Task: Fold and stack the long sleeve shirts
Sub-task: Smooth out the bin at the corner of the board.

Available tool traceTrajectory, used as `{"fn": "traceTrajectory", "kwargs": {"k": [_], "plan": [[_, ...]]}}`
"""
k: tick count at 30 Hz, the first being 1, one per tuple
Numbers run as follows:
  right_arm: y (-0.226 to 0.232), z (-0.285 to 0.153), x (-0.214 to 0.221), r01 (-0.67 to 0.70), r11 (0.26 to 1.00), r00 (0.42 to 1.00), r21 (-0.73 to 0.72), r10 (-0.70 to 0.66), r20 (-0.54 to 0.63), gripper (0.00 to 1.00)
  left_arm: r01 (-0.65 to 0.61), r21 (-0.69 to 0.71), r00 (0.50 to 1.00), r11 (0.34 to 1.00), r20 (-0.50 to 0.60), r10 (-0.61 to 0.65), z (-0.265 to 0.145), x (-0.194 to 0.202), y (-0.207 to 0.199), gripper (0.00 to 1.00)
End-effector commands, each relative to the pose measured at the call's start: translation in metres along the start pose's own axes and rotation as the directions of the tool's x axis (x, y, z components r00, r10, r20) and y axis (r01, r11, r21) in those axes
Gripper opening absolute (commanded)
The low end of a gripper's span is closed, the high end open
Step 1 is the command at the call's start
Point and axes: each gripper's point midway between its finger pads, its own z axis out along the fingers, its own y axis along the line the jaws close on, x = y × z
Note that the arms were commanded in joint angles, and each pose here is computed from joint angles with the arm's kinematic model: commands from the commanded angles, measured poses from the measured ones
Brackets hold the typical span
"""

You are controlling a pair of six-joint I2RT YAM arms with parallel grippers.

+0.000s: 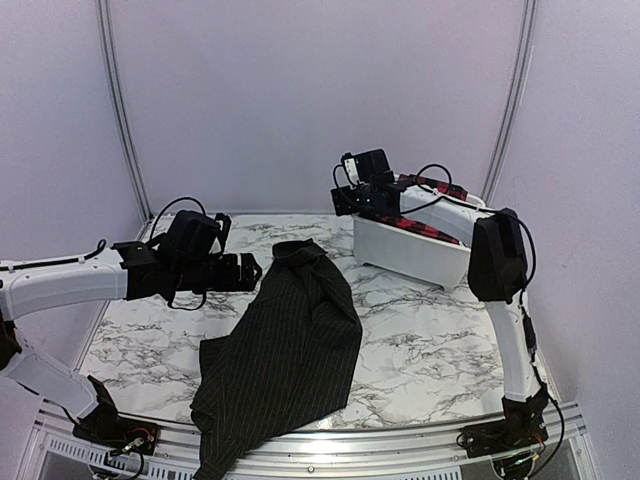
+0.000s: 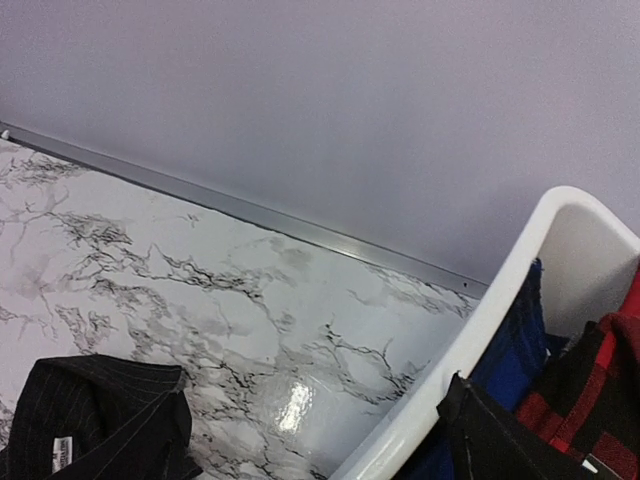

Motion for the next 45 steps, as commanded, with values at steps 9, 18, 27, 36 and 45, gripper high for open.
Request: {"fn": "traceTrajectory", "kwargs": {"k": [9,18,27,36,45], "plan": [[-0.056,0.003,0.085,0.149,0.964,0.941,0.222,-0.069,-0.331,0.88,0.003,-0.023,1.0,1.0,0.013,-0.003,0.005,-0.004,0.004,0.99],[-0.13,-0.029,0.097,0.174,0.889,0.936,0.424,-0.016,-0.351,0.87,0.001,-0.017,1.0,1.0,0.012,-0.001,0.004,-0.005,0.003,0.99],[-0.146,-0.059,0.081,0.09,0.923,0.96,0.374,0.019,-0.279,0.88,-0.003,-0.026,1.0,1.0,-0.026,0.002,0.016,0.005,0.003,0.99],[-0.055,-0.102,0.006,0.162,0.957,0.982,0.24,-0.133,-0.13,0.88,0.014,-0.039,0.986,0.999,-0.167,-0.02,0.02,0.052,0.018,0.9],[0.035,-0.149,0.029,0.149,0.987,0.986,0.053,-0.144,-0.084,0.88,0.099,0.001,0.941,0.995,-0.326,-0.094,-0.015,0.127,0.027,0.73]]}}
